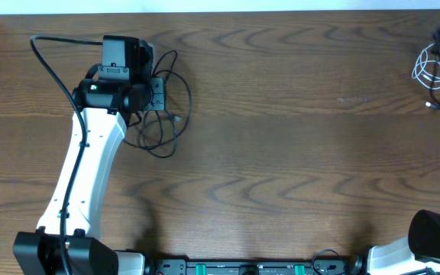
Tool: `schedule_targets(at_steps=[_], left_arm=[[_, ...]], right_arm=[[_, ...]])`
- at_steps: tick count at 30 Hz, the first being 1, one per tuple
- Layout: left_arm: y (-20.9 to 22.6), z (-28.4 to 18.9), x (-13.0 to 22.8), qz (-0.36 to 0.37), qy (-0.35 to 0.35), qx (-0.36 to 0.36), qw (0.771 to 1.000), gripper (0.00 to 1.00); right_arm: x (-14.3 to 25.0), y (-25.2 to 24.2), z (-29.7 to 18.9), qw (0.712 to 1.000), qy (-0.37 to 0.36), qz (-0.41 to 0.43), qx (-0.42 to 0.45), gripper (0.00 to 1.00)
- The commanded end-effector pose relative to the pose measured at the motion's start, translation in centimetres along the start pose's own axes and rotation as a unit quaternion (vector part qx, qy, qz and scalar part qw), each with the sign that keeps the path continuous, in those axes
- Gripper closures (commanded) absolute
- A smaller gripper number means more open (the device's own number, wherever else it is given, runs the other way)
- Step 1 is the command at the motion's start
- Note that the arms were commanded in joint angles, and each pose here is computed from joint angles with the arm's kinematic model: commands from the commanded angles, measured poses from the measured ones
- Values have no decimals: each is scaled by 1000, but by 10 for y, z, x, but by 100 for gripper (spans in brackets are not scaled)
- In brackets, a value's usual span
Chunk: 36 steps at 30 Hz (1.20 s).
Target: Untangle cables
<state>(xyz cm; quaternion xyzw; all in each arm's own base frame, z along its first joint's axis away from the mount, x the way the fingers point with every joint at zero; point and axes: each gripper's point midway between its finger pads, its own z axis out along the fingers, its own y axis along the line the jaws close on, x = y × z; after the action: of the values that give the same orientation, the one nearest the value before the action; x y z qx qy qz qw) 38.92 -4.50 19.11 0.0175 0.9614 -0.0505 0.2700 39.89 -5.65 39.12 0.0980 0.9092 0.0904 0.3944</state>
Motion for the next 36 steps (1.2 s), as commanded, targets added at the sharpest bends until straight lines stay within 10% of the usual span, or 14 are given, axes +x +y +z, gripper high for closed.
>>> schedule_targets(at_steps=[1,13,25,36], left_arm=[[-14,2,5,-12,9,40,999,93],[-26,7,15,-6,23,50,998,92],[-27,7,14,-5,19,50,999,92],[-27,7,14,-5,19,50,999,92]], right_arm=[[-10,11,-2,999,-20,-22,-28,99],[-47,-83,-31,986,-110,98,76,99],[-83,-213,-102,913,-257,185,257,99],[-47,-299,2,914,-157,256,271,99]])
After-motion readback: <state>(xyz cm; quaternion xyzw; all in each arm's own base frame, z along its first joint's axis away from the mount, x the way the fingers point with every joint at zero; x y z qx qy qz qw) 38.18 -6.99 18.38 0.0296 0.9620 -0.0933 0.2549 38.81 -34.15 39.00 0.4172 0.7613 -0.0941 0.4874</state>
